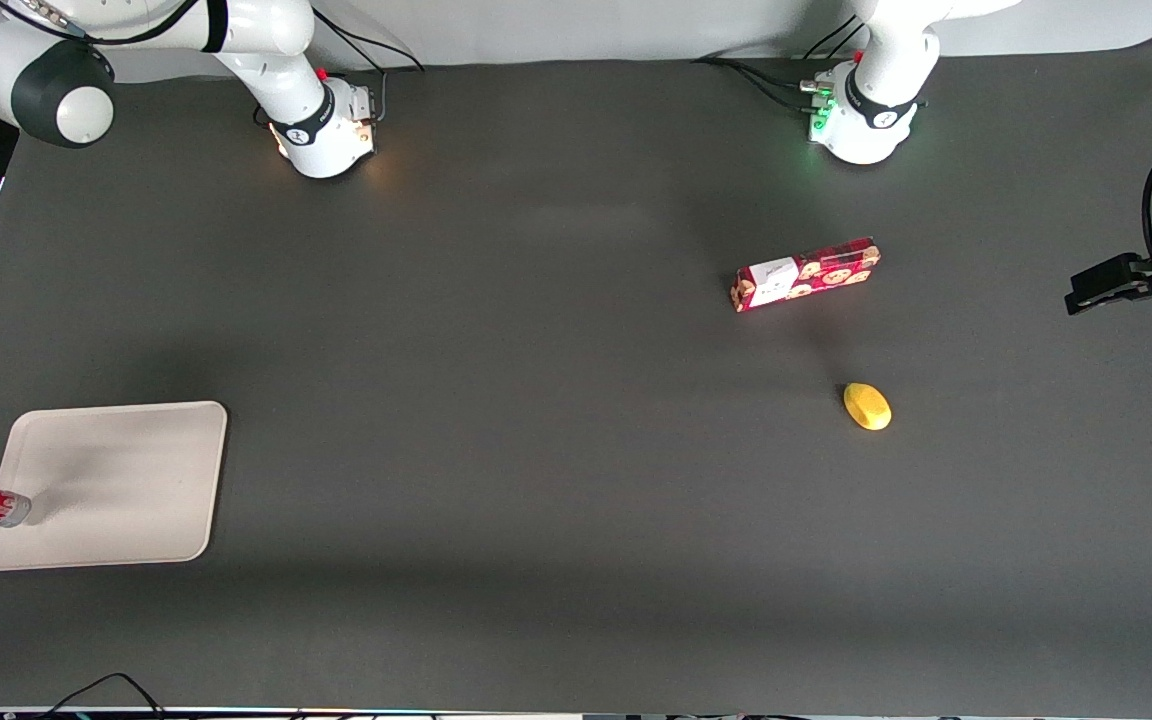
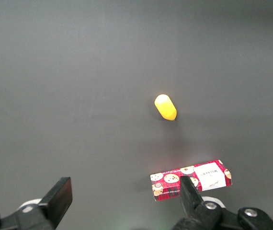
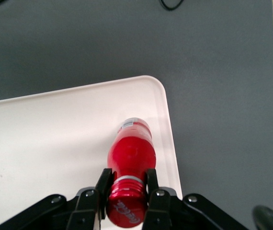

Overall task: Place coke bottle on tray
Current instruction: 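Lower the bottle onto the tray and open the right gripper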

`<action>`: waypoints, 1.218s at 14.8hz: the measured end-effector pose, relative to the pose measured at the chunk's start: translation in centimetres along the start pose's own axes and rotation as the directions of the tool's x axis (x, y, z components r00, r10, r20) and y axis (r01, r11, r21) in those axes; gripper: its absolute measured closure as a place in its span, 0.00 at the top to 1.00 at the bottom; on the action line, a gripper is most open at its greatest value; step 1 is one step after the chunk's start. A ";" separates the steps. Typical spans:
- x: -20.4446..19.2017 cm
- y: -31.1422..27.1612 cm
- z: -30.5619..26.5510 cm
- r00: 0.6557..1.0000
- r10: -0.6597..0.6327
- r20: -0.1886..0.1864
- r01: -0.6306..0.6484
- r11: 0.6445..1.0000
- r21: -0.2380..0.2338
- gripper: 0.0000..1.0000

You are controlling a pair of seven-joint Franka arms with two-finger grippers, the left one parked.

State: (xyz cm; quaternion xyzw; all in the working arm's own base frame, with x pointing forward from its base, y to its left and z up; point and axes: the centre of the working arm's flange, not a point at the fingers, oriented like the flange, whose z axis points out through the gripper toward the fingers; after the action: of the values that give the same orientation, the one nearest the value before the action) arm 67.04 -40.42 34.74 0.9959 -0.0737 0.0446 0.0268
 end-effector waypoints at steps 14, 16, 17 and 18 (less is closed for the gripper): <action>0.0 0.4 1.7 1.000 -0.024 -0.001 0.024 0.999 0.032 0.78; 0.5 0.3 0.3 0.999 -0.030 -0.026 0.030 0.999 0.022 0.96; 1.0 -0.1 -1.2 0.998 -0.041 -0.048 0.042 0.999 0.010 1.00; 1.6 -1.0 -3.3 0.996 -0.066 -0.067 0.065 0.998 -0.017 1.00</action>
State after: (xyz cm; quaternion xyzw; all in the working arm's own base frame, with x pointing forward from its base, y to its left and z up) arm 68.44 -39.47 38.10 0.9955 -0.0402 0.0766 0.0380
